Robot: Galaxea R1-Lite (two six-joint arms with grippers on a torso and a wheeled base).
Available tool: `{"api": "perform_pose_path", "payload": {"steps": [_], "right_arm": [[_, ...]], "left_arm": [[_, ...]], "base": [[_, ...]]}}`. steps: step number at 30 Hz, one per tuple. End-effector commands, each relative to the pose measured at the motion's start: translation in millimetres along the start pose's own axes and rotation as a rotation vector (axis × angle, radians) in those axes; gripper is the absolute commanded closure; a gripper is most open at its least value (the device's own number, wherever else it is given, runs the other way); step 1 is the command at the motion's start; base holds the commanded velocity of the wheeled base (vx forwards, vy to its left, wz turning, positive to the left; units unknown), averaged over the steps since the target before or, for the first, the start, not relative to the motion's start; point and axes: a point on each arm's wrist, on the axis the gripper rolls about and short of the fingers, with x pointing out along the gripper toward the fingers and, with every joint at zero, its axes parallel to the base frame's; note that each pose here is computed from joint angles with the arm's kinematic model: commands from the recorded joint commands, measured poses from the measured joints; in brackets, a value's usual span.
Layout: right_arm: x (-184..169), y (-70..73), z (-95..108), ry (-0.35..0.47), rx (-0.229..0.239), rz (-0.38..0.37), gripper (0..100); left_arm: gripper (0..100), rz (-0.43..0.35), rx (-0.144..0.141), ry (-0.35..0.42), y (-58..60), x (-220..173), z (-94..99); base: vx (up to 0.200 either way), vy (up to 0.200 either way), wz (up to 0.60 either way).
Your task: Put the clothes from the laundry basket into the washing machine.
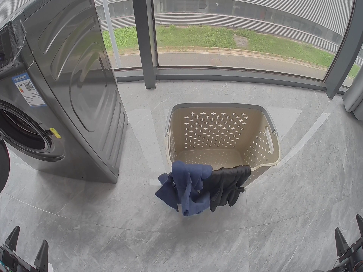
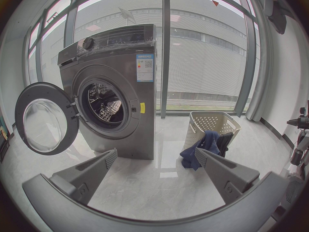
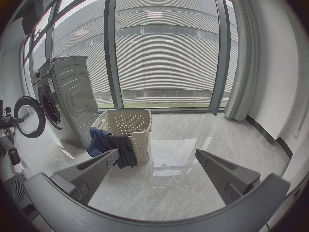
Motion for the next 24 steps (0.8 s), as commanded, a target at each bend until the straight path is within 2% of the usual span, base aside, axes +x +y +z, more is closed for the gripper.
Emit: {"api": "perform_pose_path", "payload": {"steps": [1,13,16,17,18,19,20,22,24], "right_arm": [[-1,0.0,-3,-0.008,0.002,0.001,0],[-1,0.1,-2,-0.010,0.002,0.004,0],[-5,0.2,13,-0.082,0.006,0.011,0],[-12,0.1,39,-0.157,0.014,0.019,0],[-12,0.1,39,-0.157,0.014,0.019,0],[-5,0.5,64,-0.117,0.026,0.018,0],[-1,0.6,68,-0.098,0.028,0.018,0],[23,1.4,72,0.036,0.035,0.038,0],[42,2.5,74,0.118,0.055,0.063,0]], "left_arm": [[0,0.000,0.000,0.002,0.1,0,-4.8],[0,0.000,-0.001,0.002,0.1,0,-4.8],[0,0.000,-0.001,0.002,0.1,0,-4.8],[0,0.000,-0.001,0.002,0.1,0,-4.8],[0,0.000,-0.001,0.002,0.1,0,-4.8],[0,0.000,0.003,0.002,0.1,0,-4.8],[0,0.000,0.003,0.002,0.1,0,-4.8],[0,0.000,0.000,0.002,0.1,0,-4.8],[0,0.000,-0.001,0.002,0.1,0,-4.8]], "base": [[0.000,0.000,0.00],[0.000,0.000,0.00],[0.000,0.000,0.00],[0.000,0.000,0.00],[0.000,0.000,0.00],[0.000,0.000,0.00],[0.000,0.000,0.00],[0.000,0.000,0.00],[0.000,0.000,0.00]]}}
